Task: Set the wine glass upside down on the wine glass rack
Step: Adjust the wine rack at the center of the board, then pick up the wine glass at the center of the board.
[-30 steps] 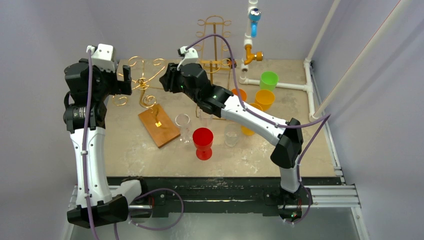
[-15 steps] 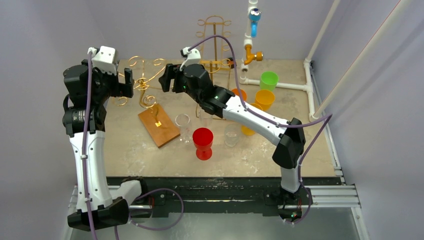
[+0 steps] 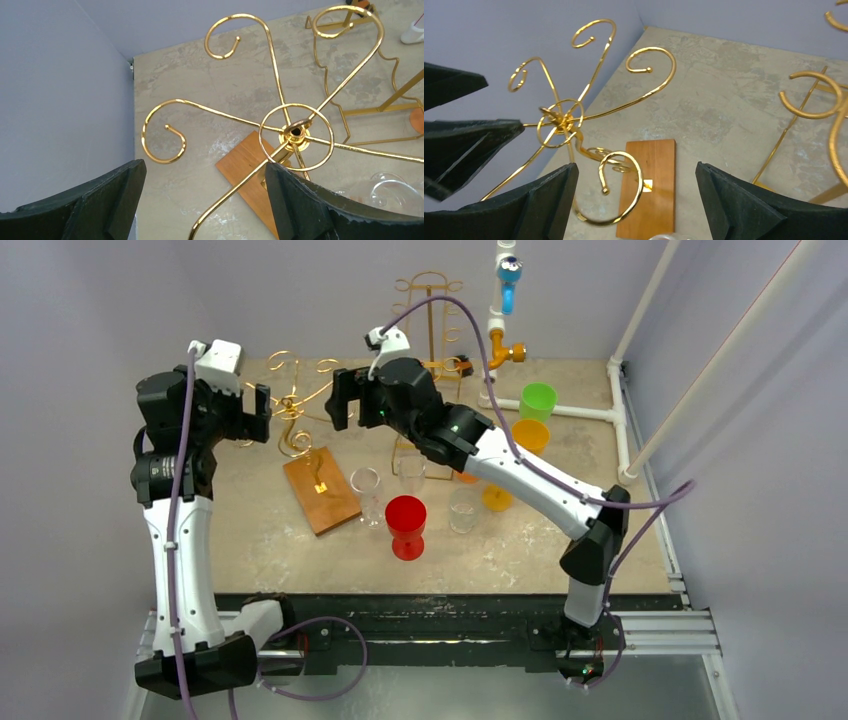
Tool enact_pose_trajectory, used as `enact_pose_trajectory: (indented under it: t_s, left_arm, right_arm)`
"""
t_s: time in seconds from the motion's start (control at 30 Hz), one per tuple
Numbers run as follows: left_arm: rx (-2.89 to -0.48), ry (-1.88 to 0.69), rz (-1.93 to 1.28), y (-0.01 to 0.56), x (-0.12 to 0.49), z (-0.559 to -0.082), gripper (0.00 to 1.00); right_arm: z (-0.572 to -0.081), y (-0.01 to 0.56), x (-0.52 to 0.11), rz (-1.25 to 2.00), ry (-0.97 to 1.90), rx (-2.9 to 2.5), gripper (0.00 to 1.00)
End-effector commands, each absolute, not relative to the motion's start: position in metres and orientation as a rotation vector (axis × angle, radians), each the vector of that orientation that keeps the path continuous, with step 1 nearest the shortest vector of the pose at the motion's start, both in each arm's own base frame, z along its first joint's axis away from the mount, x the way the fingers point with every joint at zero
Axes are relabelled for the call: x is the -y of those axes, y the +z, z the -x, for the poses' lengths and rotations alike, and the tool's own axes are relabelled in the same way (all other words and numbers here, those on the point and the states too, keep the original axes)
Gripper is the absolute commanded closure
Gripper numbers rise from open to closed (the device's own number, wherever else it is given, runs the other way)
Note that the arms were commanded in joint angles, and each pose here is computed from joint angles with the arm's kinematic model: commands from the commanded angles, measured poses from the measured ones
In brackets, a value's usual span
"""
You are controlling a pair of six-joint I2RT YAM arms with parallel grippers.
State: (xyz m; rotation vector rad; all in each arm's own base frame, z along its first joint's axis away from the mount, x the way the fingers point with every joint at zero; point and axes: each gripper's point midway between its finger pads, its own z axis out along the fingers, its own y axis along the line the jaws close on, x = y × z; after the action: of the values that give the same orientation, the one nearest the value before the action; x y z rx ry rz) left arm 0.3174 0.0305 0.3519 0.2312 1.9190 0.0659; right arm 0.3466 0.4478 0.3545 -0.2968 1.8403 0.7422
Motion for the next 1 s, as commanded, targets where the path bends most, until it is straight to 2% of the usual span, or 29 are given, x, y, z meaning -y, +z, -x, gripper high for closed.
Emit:
enact_pose_trajectory:
  t_s: [0.0, 0.3, 0.57, 0.97]
  left_arm:
    - [-1.857, 0.105, -0.192, 0.391, -0.036, -0.317, 0.02]
    - [-1.809, 0.124, -0.173, 0.423, -0.038, -0.319, 0.00]
    - [-1.834, -0.073, -0.186, 0.432, -0.011, -0.322, 0.00]
    - [-1.868, -0.102, -0.265, 0.417, -0.002, -0.309, 0.00]
  right_arm:
    - [-0.315, 0.444, -0.411, 0.299, 0.809, -1.699, 0.01]
    - [-0.298, 0.414, -0.364, 0.313, 0.671, -1.795, 0.02]
    - [-0.274, 0.322, -0.322, 0.362, 0.524, -1.991, 0.15]
    - [-0.297, 0.272, -0.341, 0.385, 0.425, -2.077, 0.34]
